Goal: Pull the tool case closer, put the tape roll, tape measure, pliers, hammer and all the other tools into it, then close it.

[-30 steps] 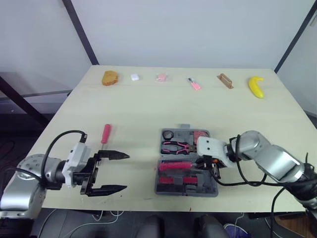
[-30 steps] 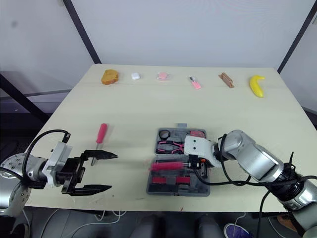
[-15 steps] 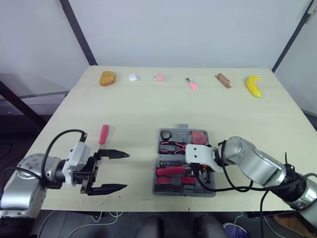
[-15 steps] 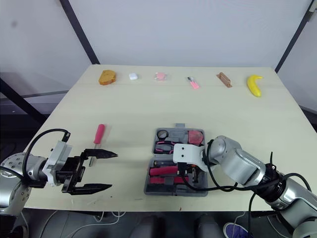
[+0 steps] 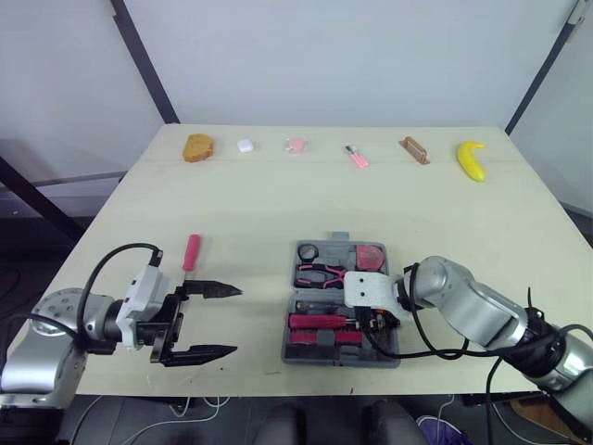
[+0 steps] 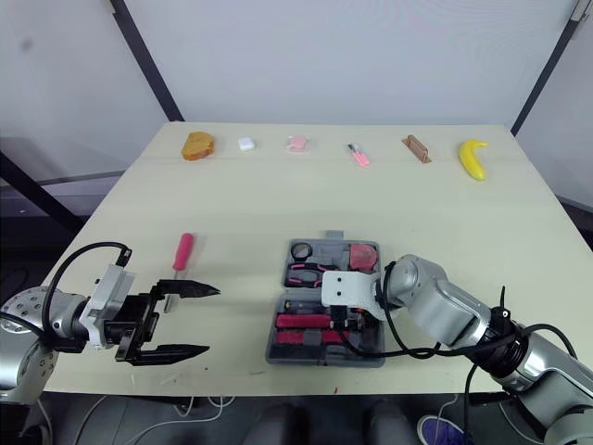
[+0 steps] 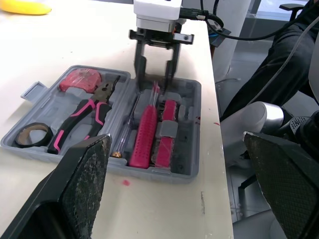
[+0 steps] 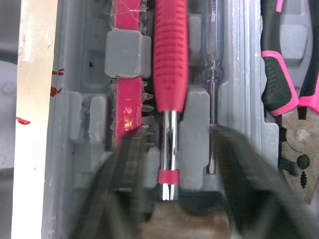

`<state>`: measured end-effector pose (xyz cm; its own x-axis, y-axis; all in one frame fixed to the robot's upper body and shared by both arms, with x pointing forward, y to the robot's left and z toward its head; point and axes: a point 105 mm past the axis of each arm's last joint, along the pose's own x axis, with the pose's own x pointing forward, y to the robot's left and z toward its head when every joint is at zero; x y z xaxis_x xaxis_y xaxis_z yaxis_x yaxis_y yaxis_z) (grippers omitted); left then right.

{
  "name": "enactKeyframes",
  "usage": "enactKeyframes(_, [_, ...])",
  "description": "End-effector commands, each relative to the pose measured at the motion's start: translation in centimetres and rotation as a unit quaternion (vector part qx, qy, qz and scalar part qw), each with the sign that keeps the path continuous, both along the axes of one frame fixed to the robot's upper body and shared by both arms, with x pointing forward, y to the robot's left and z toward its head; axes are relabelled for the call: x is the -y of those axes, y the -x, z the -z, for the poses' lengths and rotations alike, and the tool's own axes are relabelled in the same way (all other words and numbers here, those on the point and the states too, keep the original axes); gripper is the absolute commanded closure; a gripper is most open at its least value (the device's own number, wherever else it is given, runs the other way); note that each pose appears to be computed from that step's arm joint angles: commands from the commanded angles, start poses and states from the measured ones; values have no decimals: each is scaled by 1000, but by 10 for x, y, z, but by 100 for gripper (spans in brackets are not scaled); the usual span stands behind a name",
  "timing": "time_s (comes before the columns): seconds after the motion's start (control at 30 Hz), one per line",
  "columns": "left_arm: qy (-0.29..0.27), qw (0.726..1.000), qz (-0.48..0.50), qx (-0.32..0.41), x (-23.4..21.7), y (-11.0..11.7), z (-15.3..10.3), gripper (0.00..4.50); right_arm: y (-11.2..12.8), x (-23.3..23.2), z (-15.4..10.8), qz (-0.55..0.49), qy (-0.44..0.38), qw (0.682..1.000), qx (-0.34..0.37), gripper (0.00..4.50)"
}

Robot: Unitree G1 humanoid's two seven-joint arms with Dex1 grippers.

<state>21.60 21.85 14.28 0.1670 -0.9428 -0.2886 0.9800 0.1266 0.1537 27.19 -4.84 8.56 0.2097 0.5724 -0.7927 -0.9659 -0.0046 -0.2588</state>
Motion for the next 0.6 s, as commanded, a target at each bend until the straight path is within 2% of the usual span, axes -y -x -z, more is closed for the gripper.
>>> enactKeyframes(0.03, [-1, 1000, 11, 16, -1, 2, -6, 0, -2, -3, -14, -5, -31, 999, 11, 172])
enactKeyframes(0.13, [0, 1000, 9, 18, -1, 2, -6, 0, 0, -20, -24, -17, -104, 994, 8, 172])
enactKeyframes(0.23, [1, 1000, 8, 19, 0, 1, -6, 0, 1, -28, -28, -33, -157, 987, 5, 246])
enactKeyframes(0.3, [2, 1000, 8, 20, 0, 1, -6, 0, 3, -28, -25, -47, -169, 985, 4, 364])
enactKeyframes(0.33, [2, 1000, 8, 20, 0, 1, -6, 0, 2, -28, -21, -44, -171, 984, 1, 386])
enactKeyframes(0.37, [2, 1000, 8, 20, 0, 1, -6, 0, 1, -27, -19, -41, -174, 984, -2, 437])
enactKeyframes(0.47, [3, 1000, 7, 20, -1, 1, -6, 0, 0, -27, -11, -42, -177, 983, -7, 446])
enactKeyframes(0.6, [3, 1000, 6, 21, -1, 2, -6, 0, 0, -22, 12, -30, -161, 986, -30, 446])
